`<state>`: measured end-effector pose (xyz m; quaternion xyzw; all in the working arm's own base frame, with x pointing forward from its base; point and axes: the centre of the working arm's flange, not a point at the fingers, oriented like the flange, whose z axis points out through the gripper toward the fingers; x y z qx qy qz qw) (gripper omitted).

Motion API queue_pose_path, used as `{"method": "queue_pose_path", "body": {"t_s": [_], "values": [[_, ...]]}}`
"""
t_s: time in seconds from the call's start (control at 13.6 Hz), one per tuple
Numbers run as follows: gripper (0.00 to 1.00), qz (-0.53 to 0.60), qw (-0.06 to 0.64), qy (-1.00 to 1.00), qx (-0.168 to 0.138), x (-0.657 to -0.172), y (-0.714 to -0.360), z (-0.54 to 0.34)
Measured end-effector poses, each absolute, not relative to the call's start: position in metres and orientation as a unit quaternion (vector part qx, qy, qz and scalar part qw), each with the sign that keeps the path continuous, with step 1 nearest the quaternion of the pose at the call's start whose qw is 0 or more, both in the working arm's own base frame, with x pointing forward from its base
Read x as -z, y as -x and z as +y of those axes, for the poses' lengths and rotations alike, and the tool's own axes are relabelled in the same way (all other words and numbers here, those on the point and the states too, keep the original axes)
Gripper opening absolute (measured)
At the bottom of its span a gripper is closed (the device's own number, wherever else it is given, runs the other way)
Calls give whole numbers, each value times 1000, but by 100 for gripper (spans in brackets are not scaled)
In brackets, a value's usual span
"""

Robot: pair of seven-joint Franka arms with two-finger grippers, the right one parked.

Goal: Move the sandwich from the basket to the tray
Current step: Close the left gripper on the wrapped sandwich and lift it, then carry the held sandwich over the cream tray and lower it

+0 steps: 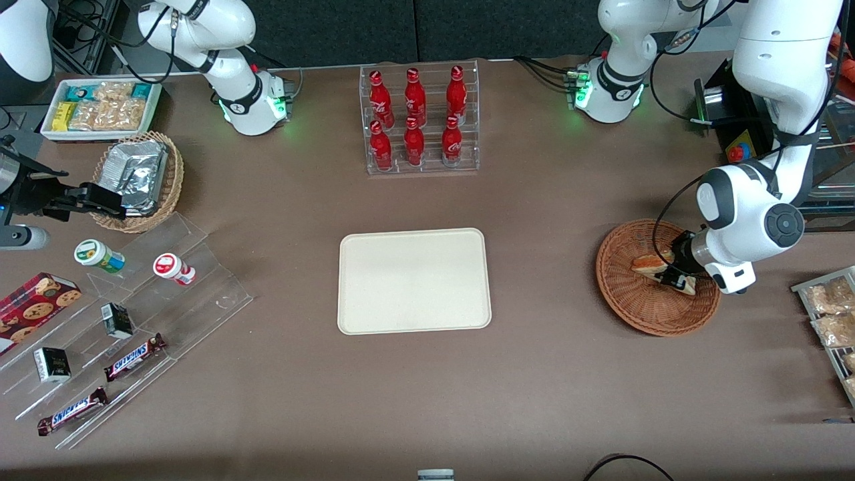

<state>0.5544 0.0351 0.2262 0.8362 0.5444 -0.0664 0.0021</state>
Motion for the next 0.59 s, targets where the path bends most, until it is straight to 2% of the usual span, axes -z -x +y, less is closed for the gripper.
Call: {"method": "queue_pose_path", "body": {"t_s": [0.15, 0.44, 0.59], "values": [[24, 518, 1, -853, 65, -232, -559, 4], [23, 432, -24, -897, 89, -281, -574, -92], [19, 393, -35, -913, 101, -314, -577, -142]]}}
